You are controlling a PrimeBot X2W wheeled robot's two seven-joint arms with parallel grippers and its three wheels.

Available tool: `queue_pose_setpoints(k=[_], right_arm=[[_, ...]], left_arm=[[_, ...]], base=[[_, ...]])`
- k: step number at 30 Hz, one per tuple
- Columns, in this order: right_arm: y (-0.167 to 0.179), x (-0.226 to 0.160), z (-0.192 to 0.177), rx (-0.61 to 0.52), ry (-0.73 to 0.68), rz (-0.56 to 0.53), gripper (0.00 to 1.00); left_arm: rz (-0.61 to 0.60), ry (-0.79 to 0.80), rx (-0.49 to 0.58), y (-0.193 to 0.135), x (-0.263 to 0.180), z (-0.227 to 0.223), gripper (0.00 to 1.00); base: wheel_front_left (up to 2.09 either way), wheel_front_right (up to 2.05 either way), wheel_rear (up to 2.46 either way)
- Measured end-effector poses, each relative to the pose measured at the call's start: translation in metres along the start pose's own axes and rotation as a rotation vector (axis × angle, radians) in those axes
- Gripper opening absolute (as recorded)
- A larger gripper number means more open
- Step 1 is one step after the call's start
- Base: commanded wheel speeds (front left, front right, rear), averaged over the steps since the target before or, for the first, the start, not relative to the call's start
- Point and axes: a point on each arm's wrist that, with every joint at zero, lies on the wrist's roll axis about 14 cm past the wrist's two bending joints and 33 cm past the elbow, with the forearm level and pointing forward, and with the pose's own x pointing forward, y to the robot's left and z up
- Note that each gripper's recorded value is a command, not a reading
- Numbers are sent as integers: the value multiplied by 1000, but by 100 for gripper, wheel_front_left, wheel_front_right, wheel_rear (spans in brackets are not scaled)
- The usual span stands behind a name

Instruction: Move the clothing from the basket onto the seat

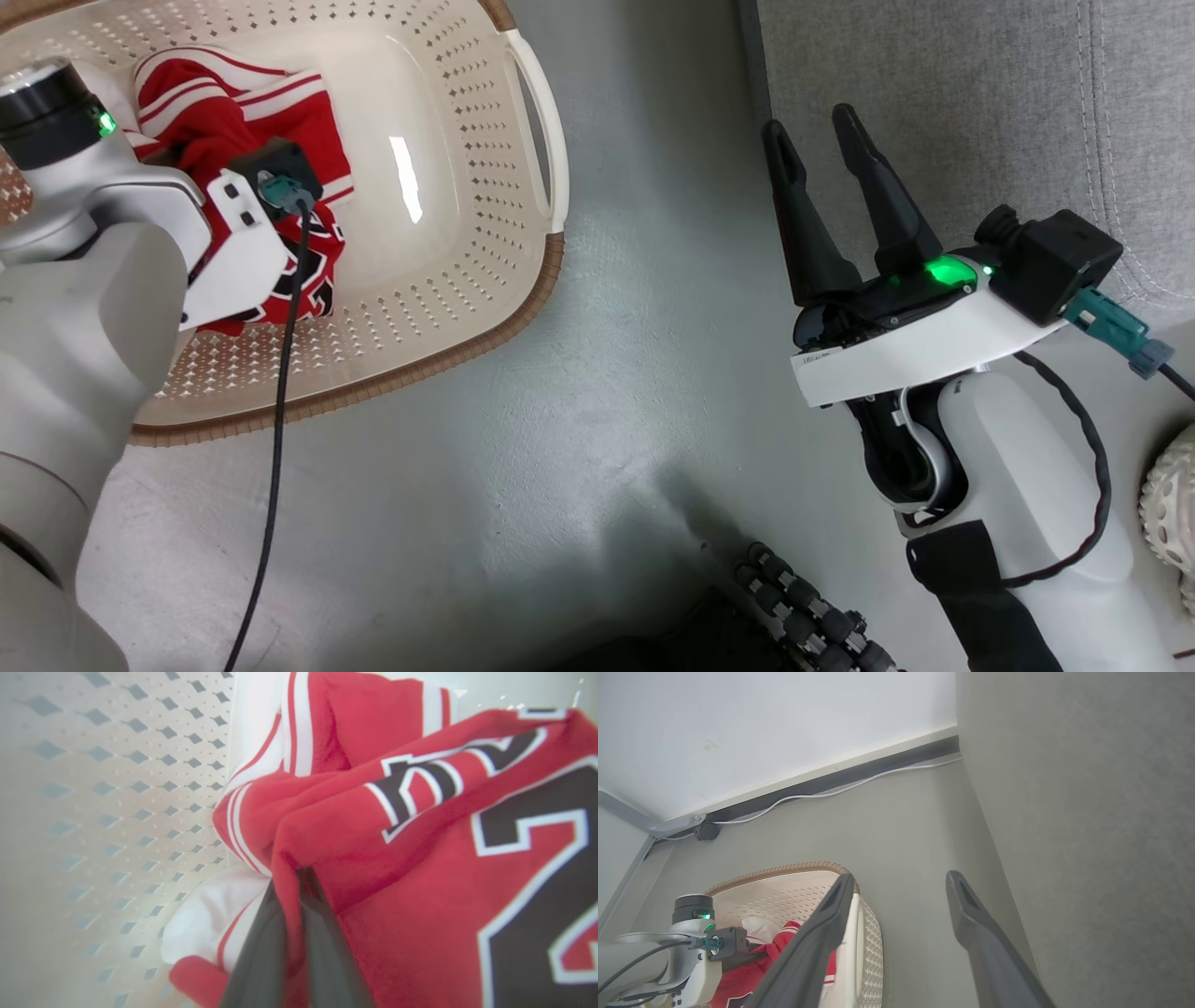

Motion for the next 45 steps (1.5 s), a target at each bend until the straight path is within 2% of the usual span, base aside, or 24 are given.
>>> queue_pose_setpoints(k=[3, 7, 12, 16, 25, 35, 45], right_arm=[[0, 1, 6, -2, -14, 0, 100], [3, 0, 19, -15, -43, 4, 100], [9, -2, 39, -40, -88, 16, 100], [16, -5, 58, -71, -132, 29, 100], [34, -26, 87, -102, -197, 50, 100], [53, -62, 110, -130, -251, 74, 100], [68, -101, 121, -137, -291, 108, 100]], left_arm=[[3, -13, -14, -2, -4, 4, 0], [13, -44, -84, -8, -17, 14, 0], [47, -145, -290, -11, -39, 34, 0], [83, -229, -390, -8, -63, 52, 0], [183, -392, -616, 10, -128, 87, 0], [326, -580, -803, 26, -210, 123, 0], [462, -784, -955, 20, -293, 142, 0]], base=[[0, 0, 0], [0, 0, 0], [0, 0, 0], [0, 0, 0], [0, 0, 0], [0, 0, 0], [0, 0, 0]])
